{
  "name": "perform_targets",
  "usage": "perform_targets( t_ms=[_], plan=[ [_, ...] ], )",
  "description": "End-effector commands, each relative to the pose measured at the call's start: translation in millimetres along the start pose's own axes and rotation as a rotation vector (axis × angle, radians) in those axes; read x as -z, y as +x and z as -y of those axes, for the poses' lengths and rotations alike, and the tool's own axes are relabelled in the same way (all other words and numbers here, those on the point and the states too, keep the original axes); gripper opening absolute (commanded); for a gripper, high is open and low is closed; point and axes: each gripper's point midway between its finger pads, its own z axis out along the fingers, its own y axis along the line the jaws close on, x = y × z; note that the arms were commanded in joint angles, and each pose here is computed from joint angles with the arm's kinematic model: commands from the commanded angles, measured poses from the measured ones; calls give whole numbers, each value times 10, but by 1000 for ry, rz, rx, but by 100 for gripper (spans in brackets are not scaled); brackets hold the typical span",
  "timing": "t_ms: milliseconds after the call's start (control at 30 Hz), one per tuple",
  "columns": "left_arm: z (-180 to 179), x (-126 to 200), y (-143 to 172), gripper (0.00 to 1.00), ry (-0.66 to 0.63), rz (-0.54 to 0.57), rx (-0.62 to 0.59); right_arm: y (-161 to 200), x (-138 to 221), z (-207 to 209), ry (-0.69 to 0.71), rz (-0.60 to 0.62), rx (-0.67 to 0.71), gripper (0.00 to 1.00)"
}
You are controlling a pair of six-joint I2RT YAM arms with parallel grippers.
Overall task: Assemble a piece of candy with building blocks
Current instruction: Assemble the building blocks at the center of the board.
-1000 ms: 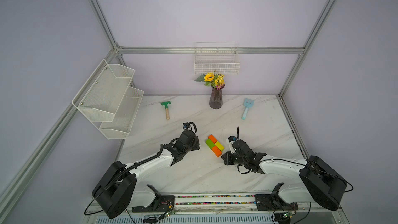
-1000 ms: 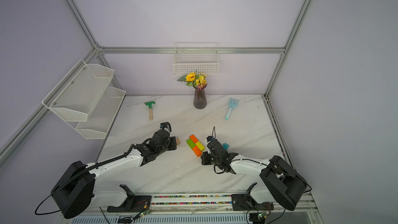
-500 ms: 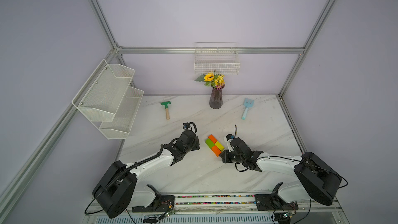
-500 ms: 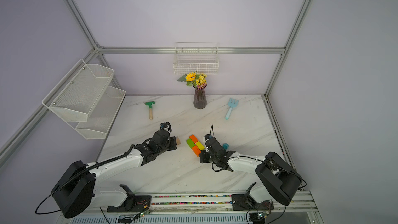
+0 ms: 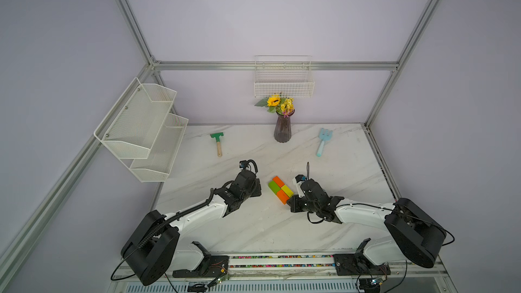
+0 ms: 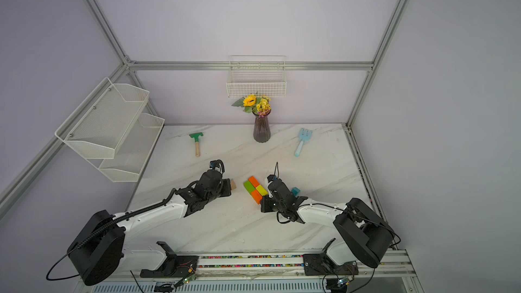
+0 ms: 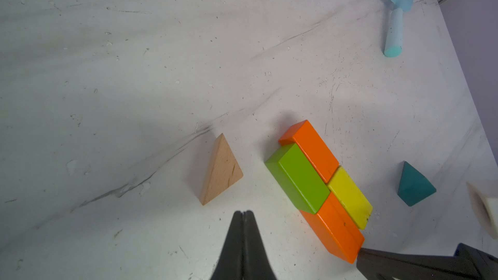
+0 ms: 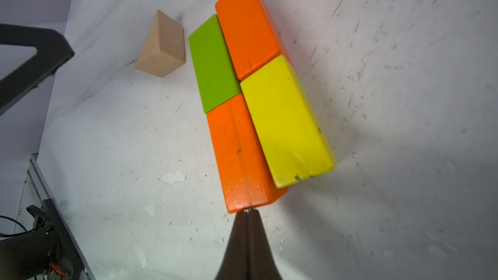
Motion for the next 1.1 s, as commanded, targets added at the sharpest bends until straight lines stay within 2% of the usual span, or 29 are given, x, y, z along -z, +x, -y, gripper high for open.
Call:
perform_targets(
  t_ms=[0, 1067],
  plan=[
    [0, 20, -80, 0, -1, 30, 35, -83, -19, -60, -4, 22, 25, 0],
    [-12, -16, -42, 0, -6, 15, 31, -146, 40, -107, -6, 35, 43, 0]
  ],
)
